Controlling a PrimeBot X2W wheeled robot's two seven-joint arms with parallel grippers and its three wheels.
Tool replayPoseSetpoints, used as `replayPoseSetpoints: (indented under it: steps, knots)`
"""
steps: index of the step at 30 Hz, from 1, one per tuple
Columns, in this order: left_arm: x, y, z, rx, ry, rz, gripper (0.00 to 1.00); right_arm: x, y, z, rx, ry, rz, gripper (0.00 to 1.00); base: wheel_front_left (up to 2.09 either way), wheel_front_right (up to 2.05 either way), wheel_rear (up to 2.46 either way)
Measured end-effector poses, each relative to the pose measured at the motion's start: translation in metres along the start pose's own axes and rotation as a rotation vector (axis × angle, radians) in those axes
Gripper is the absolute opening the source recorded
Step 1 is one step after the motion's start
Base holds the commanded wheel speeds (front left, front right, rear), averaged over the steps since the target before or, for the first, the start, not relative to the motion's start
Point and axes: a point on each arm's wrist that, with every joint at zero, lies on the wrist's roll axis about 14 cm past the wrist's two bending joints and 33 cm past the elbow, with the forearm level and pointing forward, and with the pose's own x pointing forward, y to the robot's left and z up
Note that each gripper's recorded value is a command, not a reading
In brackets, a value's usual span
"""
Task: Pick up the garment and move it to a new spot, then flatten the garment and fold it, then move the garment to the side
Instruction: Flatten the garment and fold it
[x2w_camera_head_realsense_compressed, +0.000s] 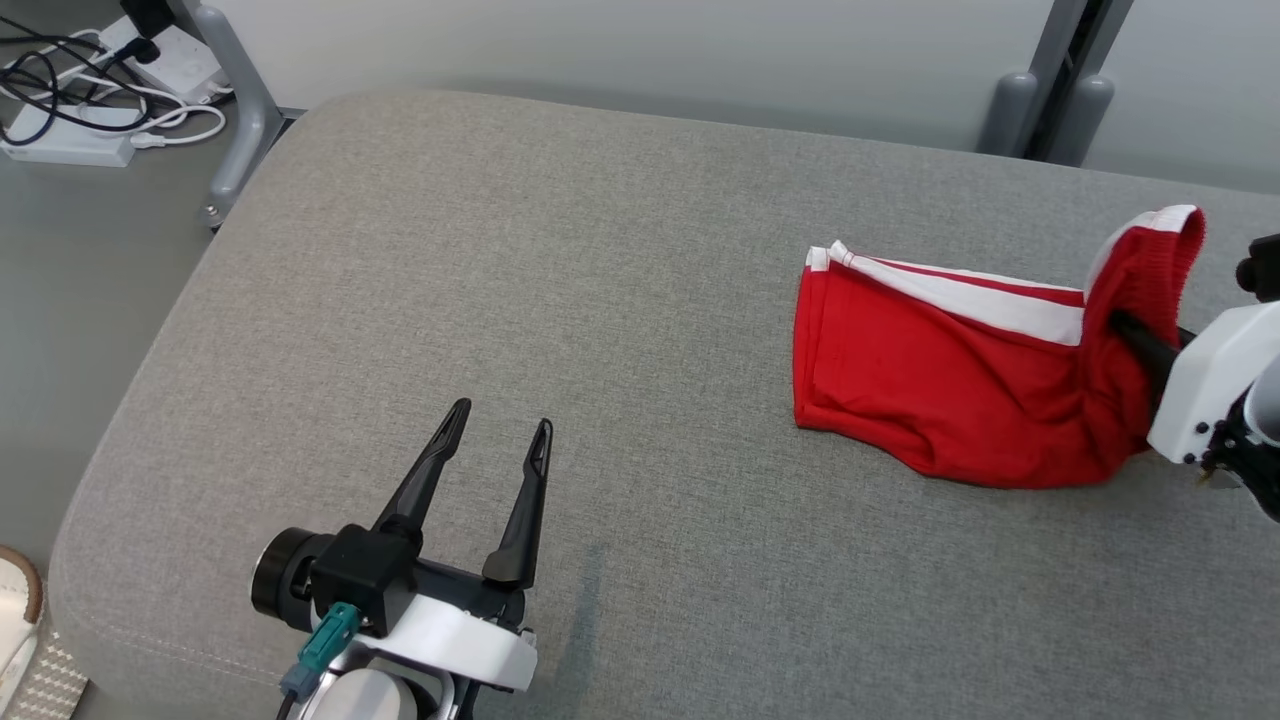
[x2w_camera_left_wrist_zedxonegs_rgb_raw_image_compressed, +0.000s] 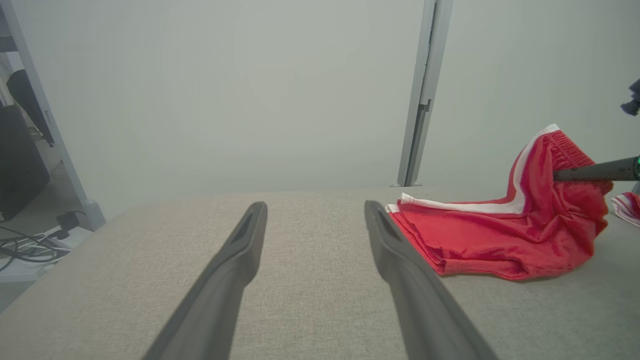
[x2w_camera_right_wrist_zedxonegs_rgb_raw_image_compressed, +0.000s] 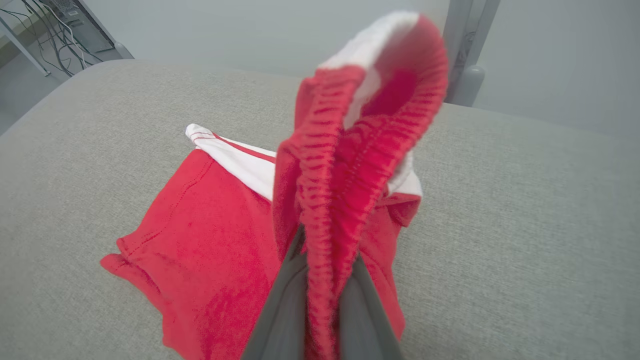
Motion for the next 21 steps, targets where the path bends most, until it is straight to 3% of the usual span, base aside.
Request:
replayPoseSetpoints:
  steps: [2, 21]
  knots:
    - [-0.004, 0.003, -0.001, 0.001, 0.004, 0.011, 1.00, 0.010, 0.024, 0.007, 0.040, -0.014, 0.060, 0.00, 0.00, 0.00, 0.00]
    - [-0.017, 0.025, -0.002, -0.013, 0.019, 0.108, 1.00, 0.056, 0.109, -0.004, 0.149, 0.041, 0.254, 0.00, 0.00, 0.00, 0.00]
